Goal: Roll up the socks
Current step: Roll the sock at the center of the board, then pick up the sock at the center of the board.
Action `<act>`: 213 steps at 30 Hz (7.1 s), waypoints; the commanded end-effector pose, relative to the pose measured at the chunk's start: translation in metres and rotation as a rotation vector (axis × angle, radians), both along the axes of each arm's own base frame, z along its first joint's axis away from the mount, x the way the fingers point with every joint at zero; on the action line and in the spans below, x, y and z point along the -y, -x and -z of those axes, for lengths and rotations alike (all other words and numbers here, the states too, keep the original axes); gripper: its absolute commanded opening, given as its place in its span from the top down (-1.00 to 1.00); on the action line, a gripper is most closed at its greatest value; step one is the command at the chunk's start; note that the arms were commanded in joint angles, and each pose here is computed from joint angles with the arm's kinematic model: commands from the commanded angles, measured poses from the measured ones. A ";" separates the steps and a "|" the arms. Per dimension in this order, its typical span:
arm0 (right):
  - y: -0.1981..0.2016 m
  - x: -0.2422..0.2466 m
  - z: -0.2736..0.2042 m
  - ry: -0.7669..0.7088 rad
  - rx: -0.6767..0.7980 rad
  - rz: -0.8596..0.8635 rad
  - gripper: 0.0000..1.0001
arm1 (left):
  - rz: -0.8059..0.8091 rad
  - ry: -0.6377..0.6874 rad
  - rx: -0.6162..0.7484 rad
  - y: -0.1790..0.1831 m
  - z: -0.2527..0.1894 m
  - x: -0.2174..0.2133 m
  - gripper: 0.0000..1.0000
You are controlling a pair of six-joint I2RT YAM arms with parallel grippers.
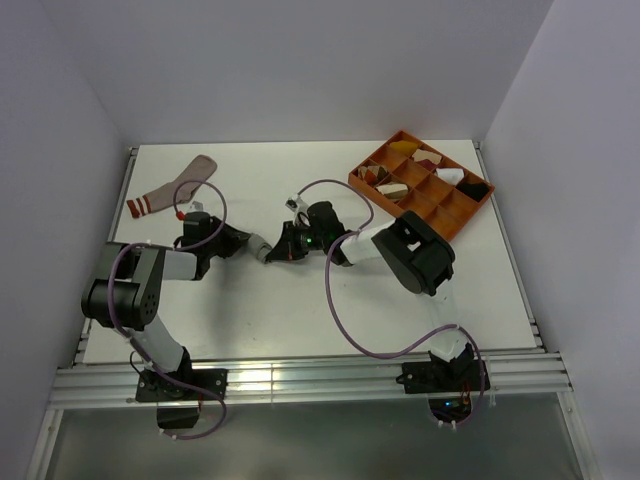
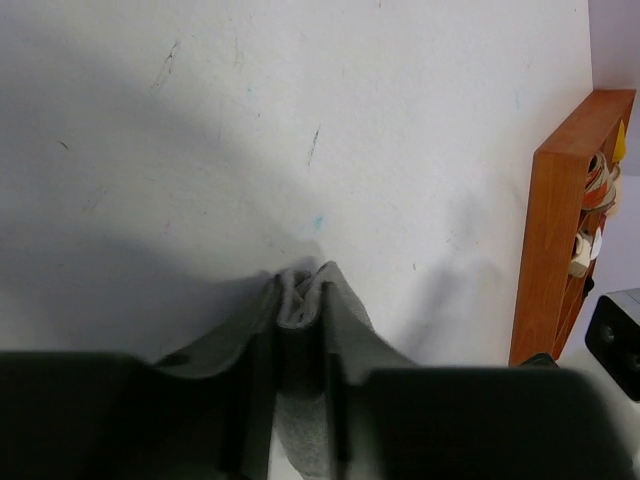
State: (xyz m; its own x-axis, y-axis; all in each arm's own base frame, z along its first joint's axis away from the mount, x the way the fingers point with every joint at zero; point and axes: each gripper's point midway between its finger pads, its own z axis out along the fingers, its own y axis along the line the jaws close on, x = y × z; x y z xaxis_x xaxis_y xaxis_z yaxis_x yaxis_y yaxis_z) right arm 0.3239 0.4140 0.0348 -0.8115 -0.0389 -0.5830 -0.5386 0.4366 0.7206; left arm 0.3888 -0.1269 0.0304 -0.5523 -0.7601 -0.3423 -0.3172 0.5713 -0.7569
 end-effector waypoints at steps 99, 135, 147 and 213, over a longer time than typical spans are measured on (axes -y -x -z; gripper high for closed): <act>-0.014 -0.006 -0.006 0.161 0.093 0.004 1.00 | 0.171 -0.618 0.217 0.033 -0.040 0.033 0.39; -0.018 -0.024 -0.030 0.091 0.143 0.022 1.00 | 0.359 -0.360 0.185 0.068 -0.026 0.079 0.76; -0.005 -0.014 -0.005 0.163 0.188 -0.025 1.00 | 0.001 -0.287 0.137 0.062 -0.061 0.023 -0.48; -0.008 0.003 -0.077 0.255 0.441 -0.003 -0.48 | -0.028 -0.236 -0.095 0.031 0.004 0.021 0.53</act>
